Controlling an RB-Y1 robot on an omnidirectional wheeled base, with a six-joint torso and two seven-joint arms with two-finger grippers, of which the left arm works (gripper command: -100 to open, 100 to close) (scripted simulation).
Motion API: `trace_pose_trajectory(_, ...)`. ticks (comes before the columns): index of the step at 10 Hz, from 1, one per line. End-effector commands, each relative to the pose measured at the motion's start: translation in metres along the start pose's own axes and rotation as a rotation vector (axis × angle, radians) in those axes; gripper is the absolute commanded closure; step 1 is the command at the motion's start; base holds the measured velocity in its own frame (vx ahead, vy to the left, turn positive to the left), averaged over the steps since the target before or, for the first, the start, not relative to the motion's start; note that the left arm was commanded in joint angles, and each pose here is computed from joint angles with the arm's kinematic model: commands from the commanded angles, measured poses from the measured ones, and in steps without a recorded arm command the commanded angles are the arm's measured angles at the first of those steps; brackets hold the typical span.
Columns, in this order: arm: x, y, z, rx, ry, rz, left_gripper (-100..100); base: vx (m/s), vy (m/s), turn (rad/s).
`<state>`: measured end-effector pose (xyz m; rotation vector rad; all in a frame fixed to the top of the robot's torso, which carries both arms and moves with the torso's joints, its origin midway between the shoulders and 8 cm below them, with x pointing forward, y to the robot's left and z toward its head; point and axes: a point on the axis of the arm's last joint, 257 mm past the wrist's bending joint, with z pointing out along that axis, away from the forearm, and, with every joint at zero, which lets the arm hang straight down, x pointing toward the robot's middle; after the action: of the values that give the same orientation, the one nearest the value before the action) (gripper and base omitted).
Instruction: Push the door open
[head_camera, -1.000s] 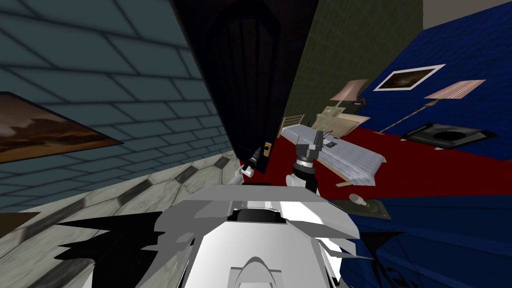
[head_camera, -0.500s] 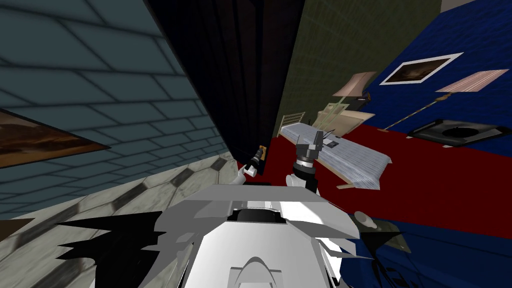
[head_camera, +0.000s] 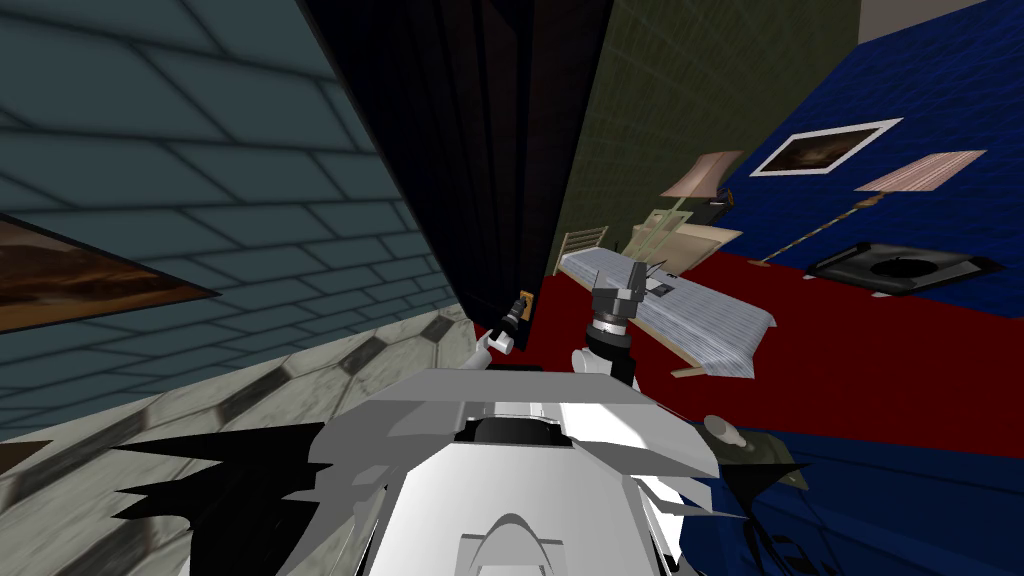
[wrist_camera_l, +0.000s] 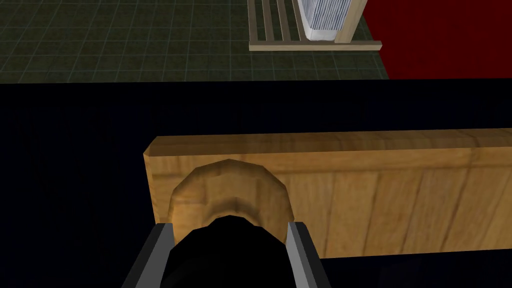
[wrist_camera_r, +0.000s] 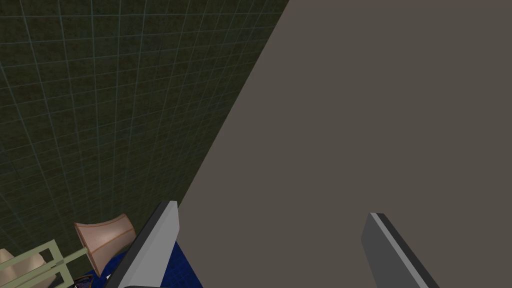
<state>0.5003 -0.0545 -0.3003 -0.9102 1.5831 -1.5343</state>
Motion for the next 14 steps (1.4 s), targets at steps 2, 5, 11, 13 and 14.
trace_pose_trajectory(2, -0.013, 0.008, -0.0074, -0.012, -0.009, 0.025, 100, 0.059, -0.021, 0.077)
trace_pose_trajectory(5, -0.021, 0.013, -0.015, -0.02, -0.017, 0.041, 100, 0.155, -0.095, 0.153)
trace_pose_trajectory(11, 0.003, 0.019, -0.0295, -0.027, 0.028, 0.05, -100, -0.037, 0.041, 0.104)
trace_pose_trajectory(13, 0.035, 0.009, -0.0293, -0.01, 0.059, 0.014, -100, -0.215, 0.14, 0.087)
trace_pose_trajectory(14, 0.042, 0.006, -0.0287, -0.005, 0.064, 0.005, -100, -0.207, 0.095, 0.049)
